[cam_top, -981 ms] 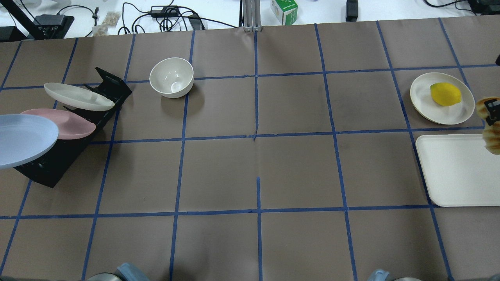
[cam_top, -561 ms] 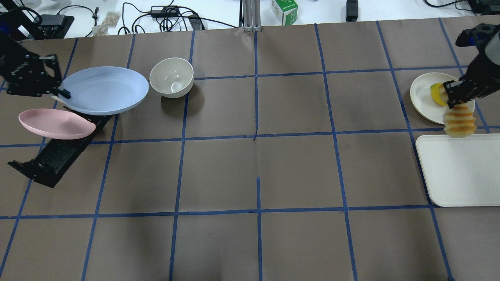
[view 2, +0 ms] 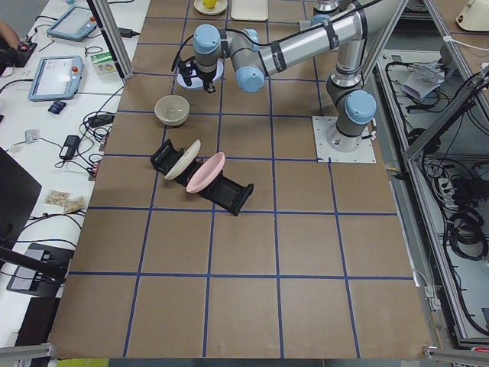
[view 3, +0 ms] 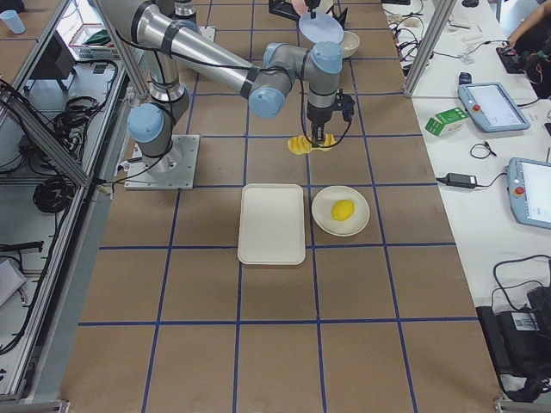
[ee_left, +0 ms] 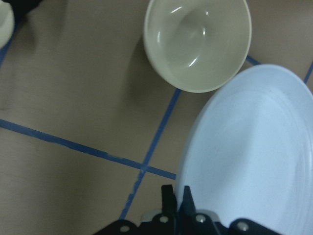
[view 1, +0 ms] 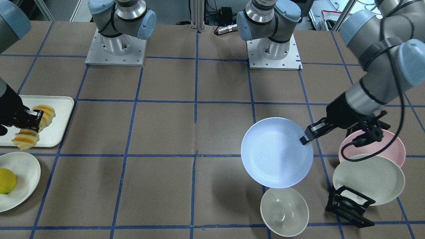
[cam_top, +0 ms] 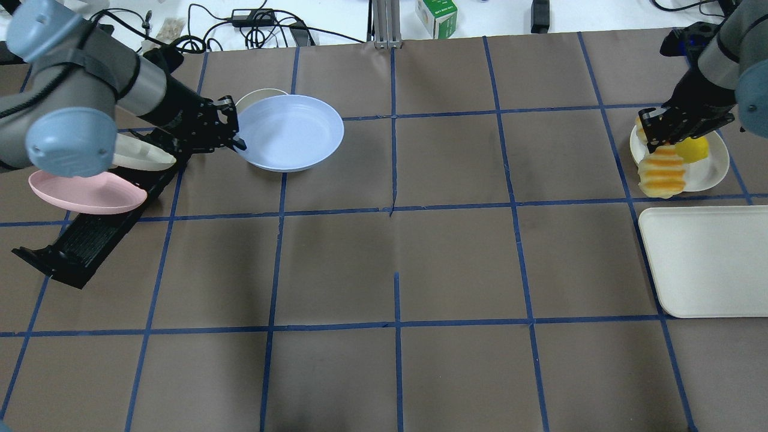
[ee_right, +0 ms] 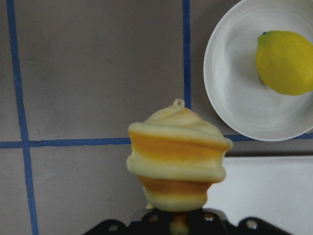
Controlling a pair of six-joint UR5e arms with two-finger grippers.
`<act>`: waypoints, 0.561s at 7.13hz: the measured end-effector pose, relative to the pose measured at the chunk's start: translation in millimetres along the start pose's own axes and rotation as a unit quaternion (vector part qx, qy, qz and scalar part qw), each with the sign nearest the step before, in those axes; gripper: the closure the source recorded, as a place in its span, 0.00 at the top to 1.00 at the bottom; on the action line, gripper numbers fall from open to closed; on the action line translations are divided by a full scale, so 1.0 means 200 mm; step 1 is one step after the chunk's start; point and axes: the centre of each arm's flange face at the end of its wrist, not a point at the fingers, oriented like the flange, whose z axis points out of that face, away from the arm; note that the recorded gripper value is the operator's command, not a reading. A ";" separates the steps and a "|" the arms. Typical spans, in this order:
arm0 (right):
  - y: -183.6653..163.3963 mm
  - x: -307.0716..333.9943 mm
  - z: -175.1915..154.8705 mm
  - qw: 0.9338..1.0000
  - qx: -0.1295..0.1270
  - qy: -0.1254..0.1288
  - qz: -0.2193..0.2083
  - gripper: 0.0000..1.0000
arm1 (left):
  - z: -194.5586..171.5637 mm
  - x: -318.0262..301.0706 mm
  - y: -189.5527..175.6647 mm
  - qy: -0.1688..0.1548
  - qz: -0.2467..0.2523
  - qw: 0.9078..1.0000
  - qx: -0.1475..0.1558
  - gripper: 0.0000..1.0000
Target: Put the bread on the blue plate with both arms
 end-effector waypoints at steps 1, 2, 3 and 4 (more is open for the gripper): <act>-0.01 -0.12 -0.01 1.000 0.002 -0.007 -0.003 0.24 | 0.19 0.10 0.07 0.009 0.017 1.000 0.000 0.00; -0.01 -0.26 -0.01 1.000 0.002 -0.014 -0.006 0.24 | 0.34 0.17 0.13 0.012 0.033 0.999 -0.005 0.00; -0.01 -0.39 -0.01 1.000 0.003 -0.024 -0.008 0.24 | 0.48 0.22 0.18 0.010 0.045 0.999 -0.019 0.00; 0.01 -0.48 0.02 0.999 -0.002 -0.033 -0.011 0.24 | 0.61 0.25 0.23 0.006 0.055 0.998 -0.035 0.00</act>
